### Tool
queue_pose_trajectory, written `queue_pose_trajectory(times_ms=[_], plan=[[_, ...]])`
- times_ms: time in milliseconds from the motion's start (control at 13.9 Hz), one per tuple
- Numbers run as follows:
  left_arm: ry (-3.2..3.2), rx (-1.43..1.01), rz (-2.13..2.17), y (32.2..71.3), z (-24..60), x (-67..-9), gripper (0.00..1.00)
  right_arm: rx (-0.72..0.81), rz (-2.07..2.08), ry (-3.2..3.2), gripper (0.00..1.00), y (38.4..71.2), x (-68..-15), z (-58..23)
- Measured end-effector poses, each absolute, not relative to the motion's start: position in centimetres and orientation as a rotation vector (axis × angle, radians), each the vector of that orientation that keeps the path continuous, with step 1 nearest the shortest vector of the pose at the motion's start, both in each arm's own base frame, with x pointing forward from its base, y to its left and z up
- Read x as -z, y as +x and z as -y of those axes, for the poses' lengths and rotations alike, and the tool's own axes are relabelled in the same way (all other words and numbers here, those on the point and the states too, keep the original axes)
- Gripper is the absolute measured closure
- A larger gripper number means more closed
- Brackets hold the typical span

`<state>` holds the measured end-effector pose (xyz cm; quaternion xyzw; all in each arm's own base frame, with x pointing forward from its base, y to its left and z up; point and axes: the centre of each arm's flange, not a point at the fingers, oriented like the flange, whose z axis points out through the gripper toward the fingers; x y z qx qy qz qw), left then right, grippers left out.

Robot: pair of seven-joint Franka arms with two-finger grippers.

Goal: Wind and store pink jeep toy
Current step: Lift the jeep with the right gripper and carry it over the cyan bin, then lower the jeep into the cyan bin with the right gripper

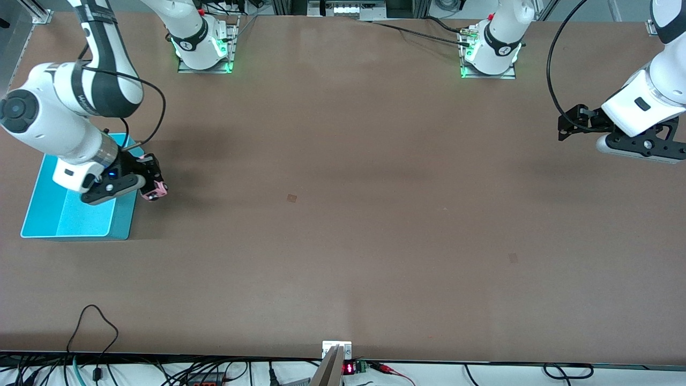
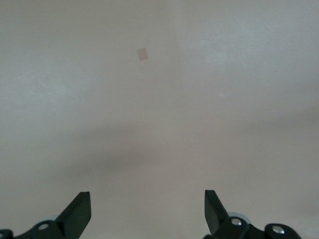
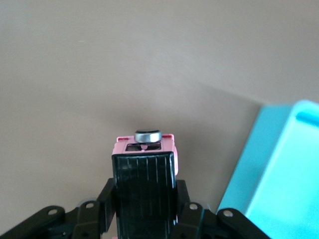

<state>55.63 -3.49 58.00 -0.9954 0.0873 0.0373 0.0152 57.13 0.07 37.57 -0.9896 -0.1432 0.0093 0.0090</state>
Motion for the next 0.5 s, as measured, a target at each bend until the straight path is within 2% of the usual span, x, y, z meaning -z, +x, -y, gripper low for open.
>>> queue_pose_trajectory(times_ms=[502], plan=[[-3.097,-0.116,-0.271,55.6,3.5,-58.0,0.00,-0.063,0.073,-3.226,0.49,55.6,-36.7,13.8]])
